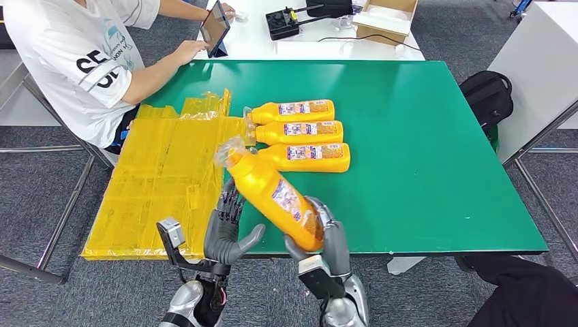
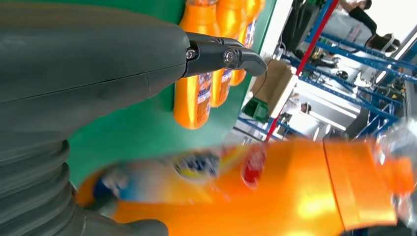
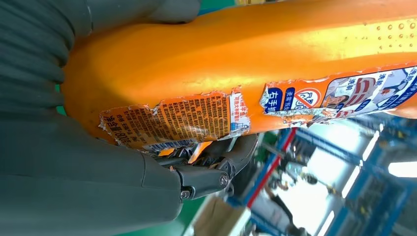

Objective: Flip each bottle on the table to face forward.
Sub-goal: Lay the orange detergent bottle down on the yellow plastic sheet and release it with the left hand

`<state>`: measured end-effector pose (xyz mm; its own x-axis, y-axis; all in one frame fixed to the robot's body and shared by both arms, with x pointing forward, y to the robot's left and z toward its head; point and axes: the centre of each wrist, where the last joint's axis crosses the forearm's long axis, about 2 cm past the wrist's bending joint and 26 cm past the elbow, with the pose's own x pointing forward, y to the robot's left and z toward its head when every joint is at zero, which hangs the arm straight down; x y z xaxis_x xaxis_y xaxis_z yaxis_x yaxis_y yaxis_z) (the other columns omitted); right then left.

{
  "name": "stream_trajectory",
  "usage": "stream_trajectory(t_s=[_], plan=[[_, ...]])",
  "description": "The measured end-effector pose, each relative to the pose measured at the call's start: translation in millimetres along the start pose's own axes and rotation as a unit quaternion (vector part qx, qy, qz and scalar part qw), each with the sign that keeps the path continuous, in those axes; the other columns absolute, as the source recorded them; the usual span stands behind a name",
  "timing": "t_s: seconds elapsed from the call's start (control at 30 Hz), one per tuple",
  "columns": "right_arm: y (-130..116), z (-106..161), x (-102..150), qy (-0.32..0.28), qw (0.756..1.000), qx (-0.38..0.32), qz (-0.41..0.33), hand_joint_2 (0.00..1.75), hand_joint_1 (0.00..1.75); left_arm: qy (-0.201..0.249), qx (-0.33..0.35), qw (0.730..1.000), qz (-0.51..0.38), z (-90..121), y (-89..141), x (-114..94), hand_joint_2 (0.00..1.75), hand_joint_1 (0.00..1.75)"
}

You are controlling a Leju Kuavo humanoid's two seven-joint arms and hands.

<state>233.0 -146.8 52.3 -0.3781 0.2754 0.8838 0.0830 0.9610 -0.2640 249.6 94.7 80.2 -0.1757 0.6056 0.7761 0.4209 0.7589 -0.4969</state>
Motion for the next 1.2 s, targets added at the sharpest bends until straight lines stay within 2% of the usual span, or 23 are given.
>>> stream_trajectory(t_s=[0.5, 0.87, 1.13, 1.17, 1.2], plan=[[48.7, 15.9, 5.0, 0.024, 0.996, 0.082, -0.037, 1.75, 1.75, 0.029, -0.013, 0.998, 0.052, 5.3, -0.8, -10.1, 1.75, 0.0], [57.0, 16.5, 6.8, 0.019, 0.993, 0.107, -0.042, 1.75, 1.75, 0.042, -0.01, 0.996, 0.073, 10.4, 0.3, -17.3, 1.75, 0.0], [63.6, 14.9, 6.0, 0.019, 0.99, 0.133, -0.046, 1.75, 1.75, 0.026, -0.003, 0.988, 0.15, 11.8, 1.0, -17.0, 1.75, 0.0], [64.5, 14.4, 5.8, 0.018, 0.989, 0.137, -0.046, 1.75, 1.75, 0.024, -0.001, 0.987, 0.159, 12.2, 1.6, -16.7, 1.75, 0.09], [65.4, 13.8, 5.6, 0.018, 0.989, 0.14, -0.046, 1.75, 1.75, 0.021, 0.001, 0.986, 0.165, 12.5, 2.2, -16.5, 1.75, 0.46]])
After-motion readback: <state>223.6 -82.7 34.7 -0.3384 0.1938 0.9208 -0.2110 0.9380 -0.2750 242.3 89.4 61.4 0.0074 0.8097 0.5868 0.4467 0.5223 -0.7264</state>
